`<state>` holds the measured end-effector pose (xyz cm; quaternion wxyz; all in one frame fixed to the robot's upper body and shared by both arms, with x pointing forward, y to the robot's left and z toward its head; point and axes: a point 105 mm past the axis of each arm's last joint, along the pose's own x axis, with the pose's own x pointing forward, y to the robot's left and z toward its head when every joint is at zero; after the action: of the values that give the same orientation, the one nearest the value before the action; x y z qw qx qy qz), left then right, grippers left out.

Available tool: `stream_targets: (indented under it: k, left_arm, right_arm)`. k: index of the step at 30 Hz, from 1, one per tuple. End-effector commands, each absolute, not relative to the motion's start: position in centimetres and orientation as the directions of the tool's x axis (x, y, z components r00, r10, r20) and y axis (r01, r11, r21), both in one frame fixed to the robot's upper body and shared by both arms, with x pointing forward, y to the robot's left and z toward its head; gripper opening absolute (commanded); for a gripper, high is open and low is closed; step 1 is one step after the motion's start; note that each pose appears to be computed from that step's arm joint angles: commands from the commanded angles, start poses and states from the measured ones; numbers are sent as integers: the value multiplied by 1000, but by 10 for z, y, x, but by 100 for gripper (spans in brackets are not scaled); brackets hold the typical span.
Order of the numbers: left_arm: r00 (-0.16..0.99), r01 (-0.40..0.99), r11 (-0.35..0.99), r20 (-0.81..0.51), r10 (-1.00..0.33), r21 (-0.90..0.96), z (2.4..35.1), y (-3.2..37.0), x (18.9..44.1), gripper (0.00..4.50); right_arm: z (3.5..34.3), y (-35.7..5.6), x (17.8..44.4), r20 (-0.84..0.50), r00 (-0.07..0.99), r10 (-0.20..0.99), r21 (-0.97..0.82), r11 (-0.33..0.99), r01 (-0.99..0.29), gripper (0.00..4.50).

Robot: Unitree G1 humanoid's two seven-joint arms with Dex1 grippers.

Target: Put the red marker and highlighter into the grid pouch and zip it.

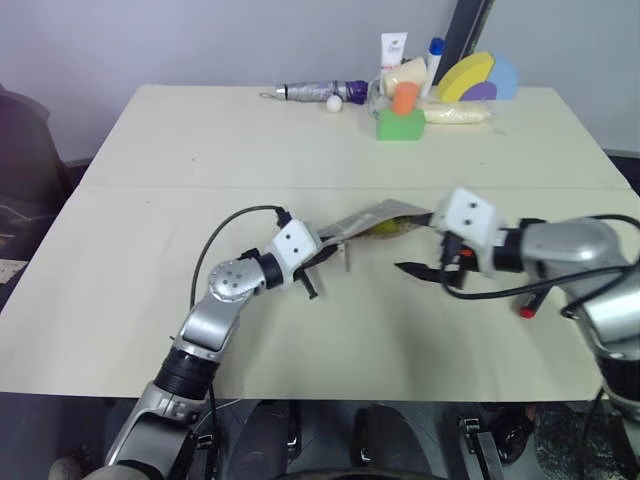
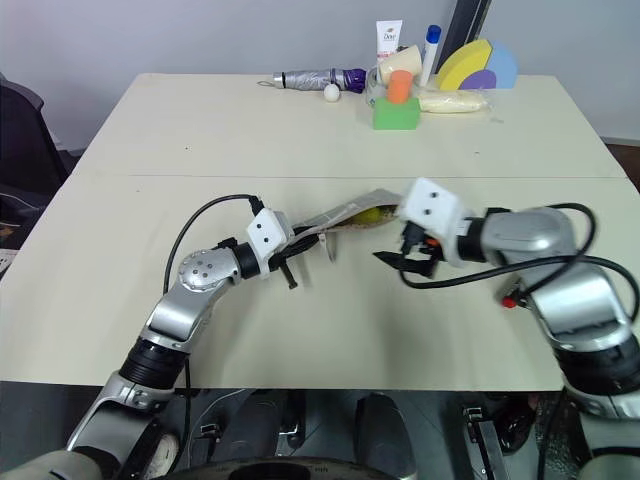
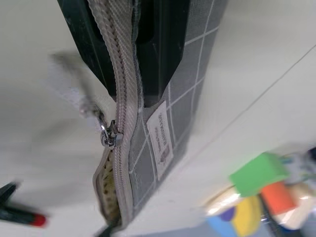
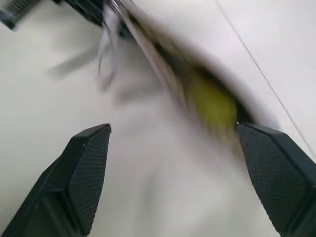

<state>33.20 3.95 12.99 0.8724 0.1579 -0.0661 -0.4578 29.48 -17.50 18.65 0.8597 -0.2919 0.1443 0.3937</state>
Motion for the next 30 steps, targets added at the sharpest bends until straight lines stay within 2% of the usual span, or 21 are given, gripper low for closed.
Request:
stream_targets:
  k: [1,3,5,6,9,16,20,23,29,30]
  left_arm:
    - [588,768,563,11,-809,307,138,35,340,0]
    - [587,770,562,9,-810,301,136,29,344,0]
    - [580,776,554,7,-815,300,135,25,346,0]
    - [566,784,541,7,-824,304,135,19,347,0]
    - [527,805,504,14,-850,315,135,7,347,0]
    - [445,831,423,25,-895,360,136,-11,342,0]
    - [437,834,418,31,-899,361,136,-15,341,0]
    - [445,829,426,34,-895,362,135,-14,342,0]
    - [477,813,457,38,-878,361,136,-8,346,0]
    - [489,806,469,38,-871,362,136,-5,348,0]
  right_arm:
    - [200,-209,291,-415,775,477,-383,681,-624,432]
    - [195,-243,289,-420,849,319,-358,802,-478,432]
    - [192,-266,285,-415,884,217,-318,875,-364,432]
    - [187,-284,281,-413,902,127,-266,930,-253,432]
    - [168,-314,265,-442,894,-66,-188,982,-21,432]
    - [137,-335,249,-466,816,-341,-128,939,319,432]
    - [116,-336,247,-509,780,-365,-41,915,401,432]
    - [105,-334,247,-534,763,-365,-8,904,427,349]
    - [110,-333,260,-523,782,-338,5,917,400,32]
    - [116,-331,265,-510,797,-324,-26,932,362,25]
